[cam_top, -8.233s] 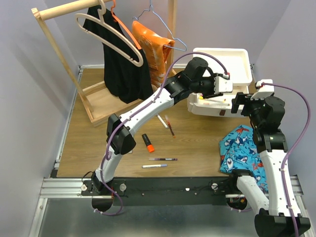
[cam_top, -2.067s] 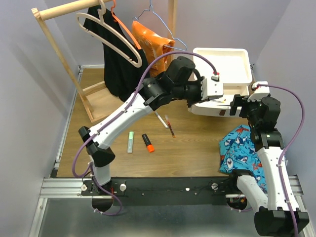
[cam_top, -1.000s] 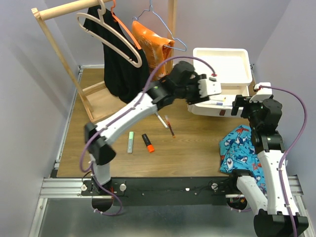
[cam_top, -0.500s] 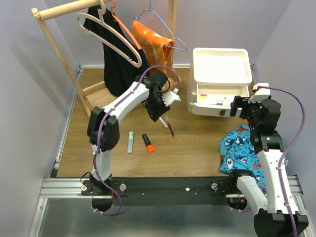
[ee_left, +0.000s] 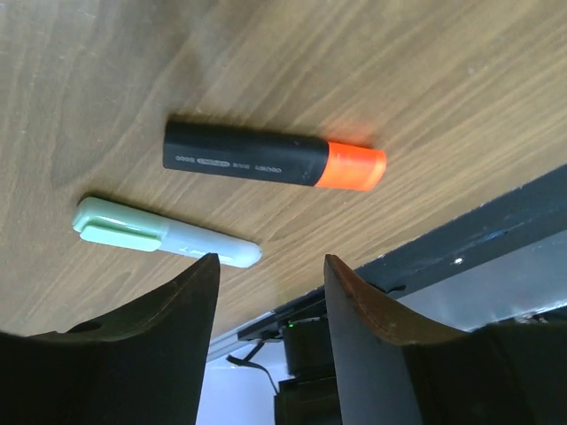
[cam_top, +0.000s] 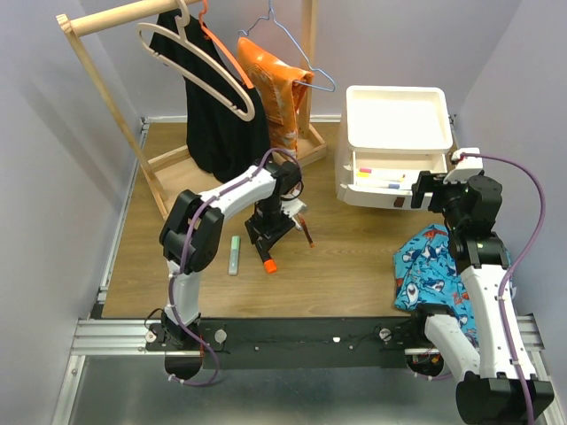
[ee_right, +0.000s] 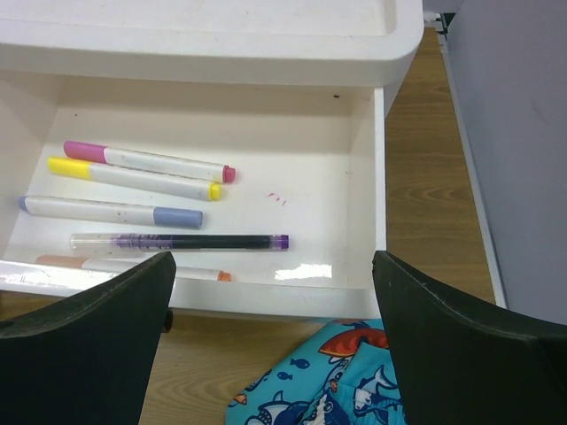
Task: Sort the stationery into containers
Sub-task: Pick up the pen from the center of the board.
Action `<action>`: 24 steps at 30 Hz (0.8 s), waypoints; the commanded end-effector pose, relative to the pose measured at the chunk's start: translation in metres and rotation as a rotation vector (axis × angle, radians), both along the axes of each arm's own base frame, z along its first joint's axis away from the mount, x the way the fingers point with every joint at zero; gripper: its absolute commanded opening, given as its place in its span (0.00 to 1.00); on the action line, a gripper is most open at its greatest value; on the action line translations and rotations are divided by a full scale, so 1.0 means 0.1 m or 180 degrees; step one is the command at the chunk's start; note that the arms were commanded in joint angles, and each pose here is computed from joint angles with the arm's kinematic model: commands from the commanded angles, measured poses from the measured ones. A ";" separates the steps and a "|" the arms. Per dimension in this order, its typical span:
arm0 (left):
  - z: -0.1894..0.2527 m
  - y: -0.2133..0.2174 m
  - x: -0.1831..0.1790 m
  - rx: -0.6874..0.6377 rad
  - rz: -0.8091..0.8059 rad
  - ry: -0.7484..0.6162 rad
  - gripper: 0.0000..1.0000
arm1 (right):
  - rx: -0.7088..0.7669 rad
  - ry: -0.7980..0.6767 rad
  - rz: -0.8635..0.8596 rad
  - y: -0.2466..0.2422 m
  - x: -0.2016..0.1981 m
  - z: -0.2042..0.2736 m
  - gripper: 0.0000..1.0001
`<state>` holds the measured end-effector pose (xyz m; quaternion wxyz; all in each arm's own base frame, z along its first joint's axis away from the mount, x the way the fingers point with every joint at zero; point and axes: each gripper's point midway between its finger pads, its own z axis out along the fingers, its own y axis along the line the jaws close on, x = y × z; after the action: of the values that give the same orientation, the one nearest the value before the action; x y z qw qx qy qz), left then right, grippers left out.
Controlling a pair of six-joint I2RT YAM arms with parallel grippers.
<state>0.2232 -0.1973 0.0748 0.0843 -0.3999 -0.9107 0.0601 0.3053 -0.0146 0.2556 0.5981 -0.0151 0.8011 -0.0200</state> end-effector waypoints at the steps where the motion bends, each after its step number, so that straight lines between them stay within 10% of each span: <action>1: -0.09 -0.09 0.12 0.0073 0.0248 -0.0009 0.60 | 0.0018 -0.0010 -0.0034 -0.03 -0.02 0.02 1.00; 24: -0.51 -0.03 -0.19 0.0291 0.0955 0.0808 0.78 | 0.0019 0.0076 -0.0028 -0.08 0.05 0.04 0.99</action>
<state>0.2239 -0.1978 0.0379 0.1536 -0.2758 -0.9466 0.0652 0.3077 -0.0228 0.2463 0.5838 -0.0068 0.8115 -0.0247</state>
